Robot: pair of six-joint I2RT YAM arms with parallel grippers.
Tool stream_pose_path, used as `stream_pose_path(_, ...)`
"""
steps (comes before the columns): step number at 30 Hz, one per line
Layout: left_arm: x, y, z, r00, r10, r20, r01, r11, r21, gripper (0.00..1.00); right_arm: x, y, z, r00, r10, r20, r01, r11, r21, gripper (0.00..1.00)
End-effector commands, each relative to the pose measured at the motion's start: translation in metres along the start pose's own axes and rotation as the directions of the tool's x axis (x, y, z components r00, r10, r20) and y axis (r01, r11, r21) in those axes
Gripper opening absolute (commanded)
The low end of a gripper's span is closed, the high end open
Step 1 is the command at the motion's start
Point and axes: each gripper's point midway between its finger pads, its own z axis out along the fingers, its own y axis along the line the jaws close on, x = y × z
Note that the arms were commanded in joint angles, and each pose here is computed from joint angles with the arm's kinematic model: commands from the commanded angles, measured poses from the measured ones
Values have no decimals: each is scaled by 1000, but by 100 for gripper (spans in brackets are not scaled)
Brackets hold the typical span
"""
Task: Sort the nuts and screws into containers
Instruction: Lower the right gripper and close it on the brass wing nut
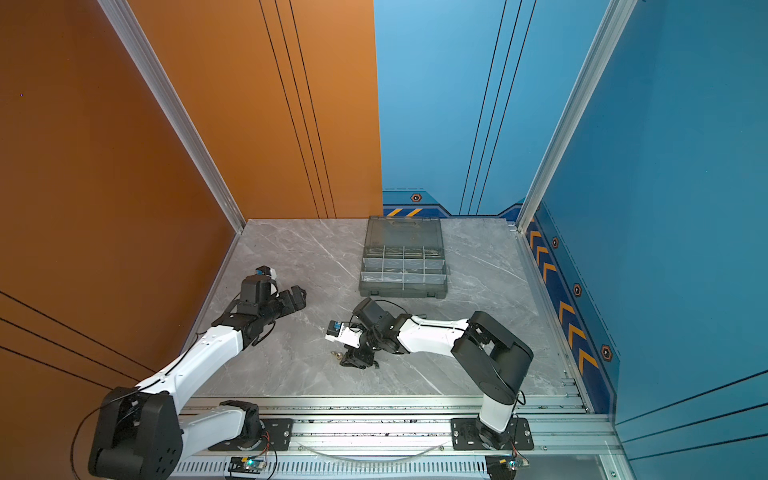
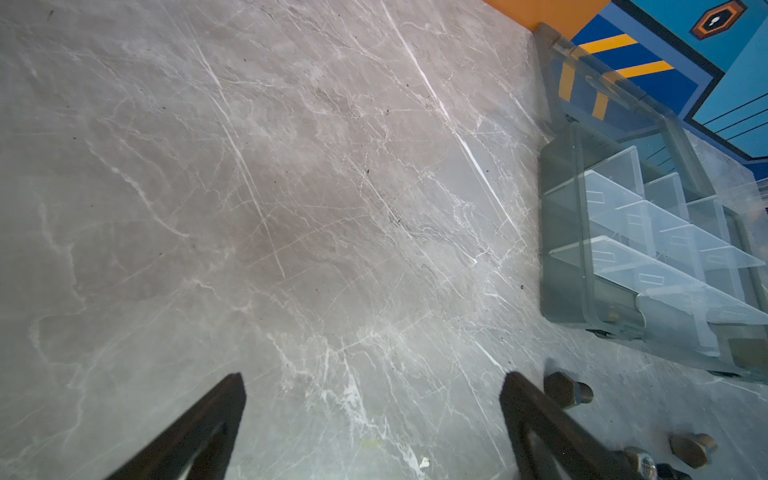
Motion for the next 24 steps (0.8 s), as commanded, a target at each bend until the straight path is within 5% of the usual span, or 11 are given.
stream_pose_path(1, -1, 0, -2, 1000, -17, -11, 17, 1000, 4, 97, -3, -3, 6, 1000, -12, 0, 12, 1000, 12, 55)
stream_pose_path(24, 1, 5, 0, 999, -17, -28, 17, 1000, -1, 98, 7, -18, 25, 1000, 8, -1, -7, 998, 62, 44)
